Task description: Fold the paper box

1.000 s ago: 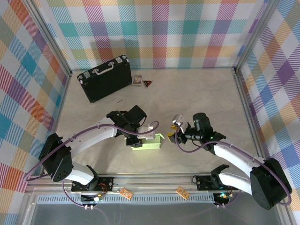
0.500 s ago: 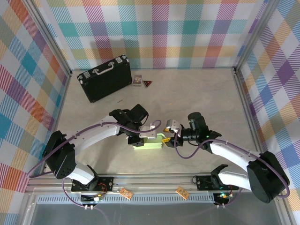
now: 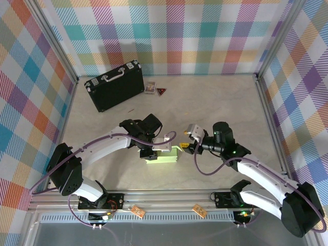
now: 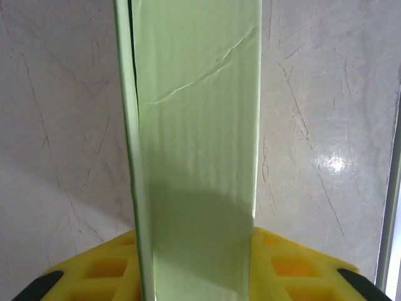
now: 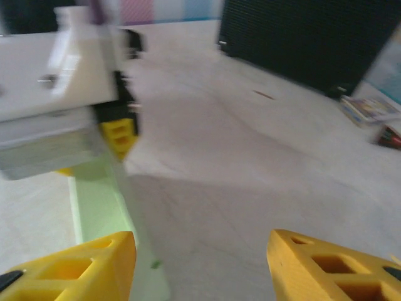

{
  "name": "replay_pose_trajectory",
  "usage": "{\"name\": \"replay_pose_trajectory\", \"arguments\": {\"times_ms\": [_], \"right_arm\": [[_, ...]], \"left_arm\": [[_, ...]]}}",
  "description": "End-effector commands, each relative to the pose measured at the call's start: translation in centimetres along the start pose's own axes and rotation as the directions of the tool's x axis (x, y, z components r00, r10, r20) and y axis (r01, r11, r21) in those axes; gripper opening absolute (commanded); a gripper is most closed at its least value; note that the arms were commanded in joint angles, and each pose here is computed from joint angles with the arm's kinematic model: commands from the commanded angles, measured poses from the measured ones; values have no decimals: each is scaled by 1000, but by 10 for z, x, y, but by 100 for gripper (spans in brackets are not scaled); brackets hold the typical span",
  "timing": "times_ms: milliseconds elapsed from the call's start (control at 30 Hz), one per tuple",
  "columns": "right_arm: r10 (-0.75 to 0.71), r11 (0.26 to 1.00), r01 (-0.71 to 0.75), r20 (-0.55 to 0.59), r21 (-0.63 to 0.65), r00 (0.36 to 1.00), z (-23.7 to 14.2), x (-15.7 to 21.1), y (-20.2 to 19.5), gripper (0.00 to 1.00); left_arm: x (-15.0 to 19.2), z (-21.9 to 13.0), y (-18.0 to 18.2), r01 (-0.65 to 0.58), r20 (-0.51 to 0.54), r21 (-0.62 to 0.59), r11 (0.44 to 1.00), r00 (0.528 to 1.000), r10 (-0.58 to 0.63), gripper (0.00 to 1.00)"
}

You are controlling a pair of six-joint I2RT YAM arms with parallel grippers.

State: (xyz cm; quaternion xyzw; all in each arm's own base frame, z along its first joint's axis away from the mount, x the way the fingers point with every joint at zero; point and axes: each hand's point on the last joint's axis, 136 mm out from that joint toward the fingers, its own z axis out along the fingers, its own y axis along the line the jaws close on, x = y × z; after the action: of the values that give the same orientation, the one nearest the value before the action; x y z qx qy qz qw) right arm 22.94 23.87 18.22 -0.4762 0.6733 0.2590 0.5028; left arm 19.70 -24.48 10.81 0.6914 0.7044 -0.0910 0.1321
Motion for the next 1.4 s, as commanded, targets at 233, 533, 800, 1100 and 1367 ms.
{"name": "replay_pose_trajectory", "arguments": {"times_ms": [233, 533, 800, 1100, 1367], "right_arm": [[69, 993, -82, -148, -83, 987, 14, 31, 6, 56], [3, 974, -17, -62, -225, 998, 27, 17, 29, 56], [-21, 948, 10, -31, -318, 999, 35, 12, 45, 54], [-68, 904, 66, 10, -423, 998, 39, 9, 58, 47], [-88, 876, 92, 30, -473, 996, 46, 5, 60, 39]], "left_arm": [[18, 9, -18, -2, -76, 73, 997, 997, 7, 32], [17, 8, -18, -2, -71, 72, 997, 997, 7, 32], [17, 9, -18, 1, -71, 76, 997, 997, 5, 32], [14, 7, -20, 0, -60, 87, 996, 998, 5, 31], [14, 7, -21, -1, -61, 87, 996, 998, 7, 31]]}}
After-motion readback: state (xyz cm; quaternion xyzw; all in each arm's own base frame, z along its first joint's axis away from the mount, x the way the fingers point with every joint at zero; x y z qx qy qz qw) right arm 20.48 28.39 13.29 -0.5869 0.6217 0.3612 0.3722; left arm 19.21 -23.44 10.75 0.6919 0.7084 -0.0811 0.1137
